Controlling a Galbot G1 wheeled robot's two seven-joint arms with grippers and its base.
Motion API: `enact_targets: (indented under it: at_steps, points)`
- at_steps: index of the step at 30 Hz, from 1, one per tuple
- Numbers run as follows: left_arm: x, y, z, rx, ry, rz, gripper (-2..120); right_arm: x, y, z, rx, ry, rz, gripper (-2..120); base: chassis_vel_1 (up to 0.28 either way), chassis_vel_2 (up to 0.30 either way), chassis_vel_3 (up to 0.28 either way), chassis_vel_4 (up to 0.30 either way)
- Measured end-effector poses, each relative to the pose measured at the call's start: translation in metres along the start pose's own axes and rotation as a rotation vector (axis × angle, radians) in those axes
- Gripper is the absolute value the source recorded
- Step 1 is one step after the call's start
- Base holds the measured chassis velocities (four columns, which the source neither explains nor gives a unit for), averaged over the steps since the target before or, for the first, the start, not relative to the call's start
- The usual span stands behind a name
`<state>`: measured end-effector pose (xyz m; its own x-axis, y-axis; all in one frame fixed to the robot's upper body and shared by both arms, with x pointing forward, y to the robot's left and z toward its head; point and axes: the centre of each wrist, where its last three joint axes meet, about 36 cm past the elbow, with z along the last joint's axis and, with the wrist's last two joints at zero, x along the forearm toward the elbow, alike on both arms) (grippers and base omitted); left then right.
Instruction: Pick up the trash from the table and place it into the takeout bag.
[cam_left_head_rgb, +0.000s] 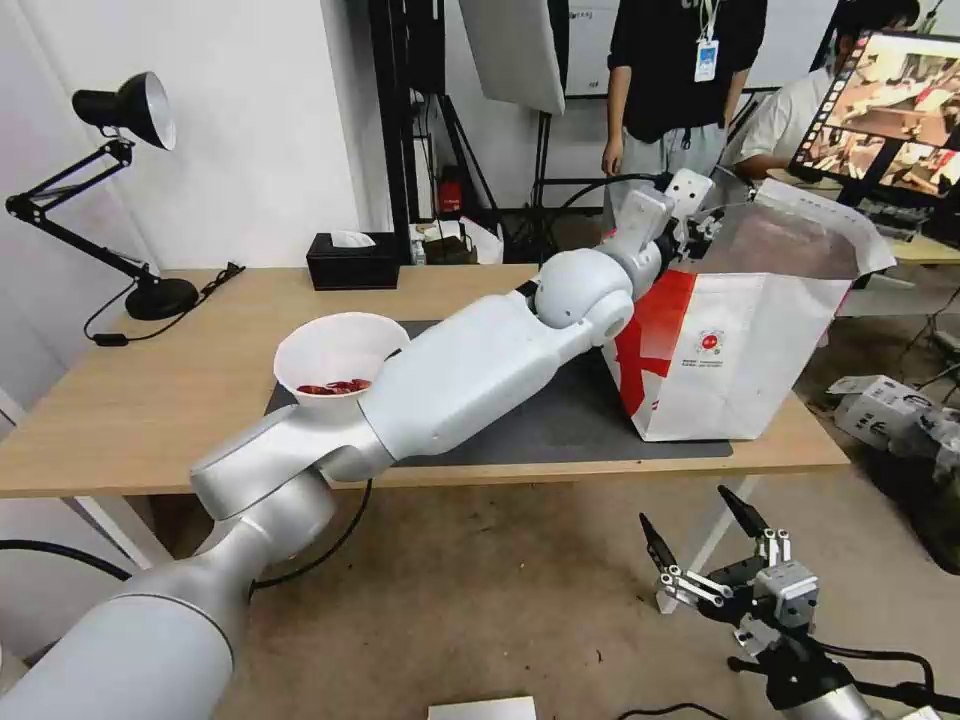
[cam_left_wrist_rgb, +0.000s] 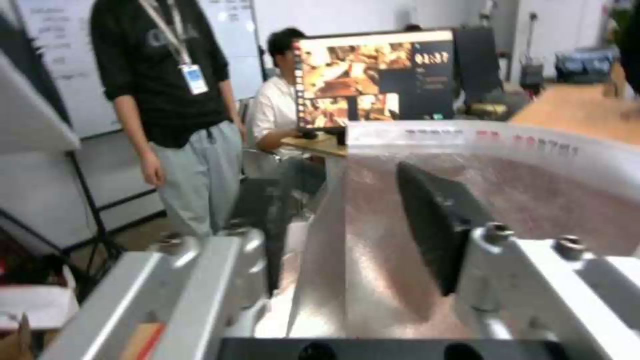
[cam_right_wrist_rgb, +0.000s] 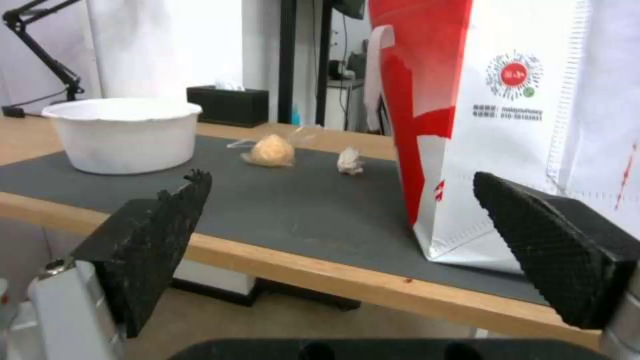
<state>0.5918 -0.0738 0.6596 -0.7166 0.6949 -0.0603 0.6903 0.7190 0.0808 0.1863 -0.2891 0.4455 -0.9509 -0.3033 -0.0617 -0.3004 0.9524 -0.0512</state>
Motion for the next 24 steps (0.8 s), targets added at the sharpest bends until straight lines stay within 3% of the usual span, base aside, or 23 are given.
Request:
enact_targets:
  at_steps: [1, 6, 11, 13, 14, 17, 19, 21, 22, 24]
  points:
    - [0.005, 0.003, -0.006, 0.029, -0.011, -0.019, 57, -0.001, 0.001, 0.000, -0.003, -0.001, -0.002, 100, 0.000, 0.000, 0.000, 0.000]
    - [0.021, 0.013, -0.017, 0.083, -0.037, -0.062, 70, -0.004, 0.003, 0.000, -0.012, -0.003, 0.001, 100, 0.000, 0.000, 0.000, 0.000]
    - [0.063, 0.038, -0.025, 0.137, -0.079, -0.144, 89, -0.011, 0.004, -0.004, -0.018, -0.017, 0.005, 100, 0.000, 0.000, 0.000, 0.000]
    - [0.093, 0.050, -0.018, 0.151, -0.087, -0.183, 97, -0.016, 0.004, -0.008, -0.026, -0.025, 0.006, 100, 0.000, 0.000, 0.000, 0.000]
    - [0.093, 0.050, -0.018, 0.151, -0.087, -0.183, 97, -0.016, 0.004, -0.008, -0.026, -0.025, 0.006, 100, 0.000, 0.000, 0.000, 0.000]
    - [0.145, 0.063, 0.001, 0.166, -0.086, -0.222, 100, -0.027, 0.004, -0.015, -0.031, -0.041, 0.011, 100, 0.000, 0.000, 0.000, 0.000]
    - [0.159, 0.065, 0.005, 0.170, -0.089, -0.231, 100, -0.031, 0.004, -0.017, -0.032, -0.046, 0.012, 100, 0.000, 0.000, 0.000, 0.000]
    - [0.200, 0.071, 0.014, 0.184, -0.099, -0.260, 100, -0.040, 0.005, -0.021, -0.031, -0.054, 0.013, 100, 0.000, 0.000, 0.000, 0.000]
    - [0.200, 0.071, 0.014, 0.184, -0.099, -0.260, 100, -0.040, 0.005, -0.021, -0.031, -0.054, 0.013, 100, 0.000, 0.000, 0.000, 0.000]
    - [0.245, 0.077, 0.034, 0.195, -0.083, -0.314, 100, -0.045, 0.004, -0.024, -0.031, -0.057, 0.016, 100, 0.000, 0.000, 0.000, 0.000]
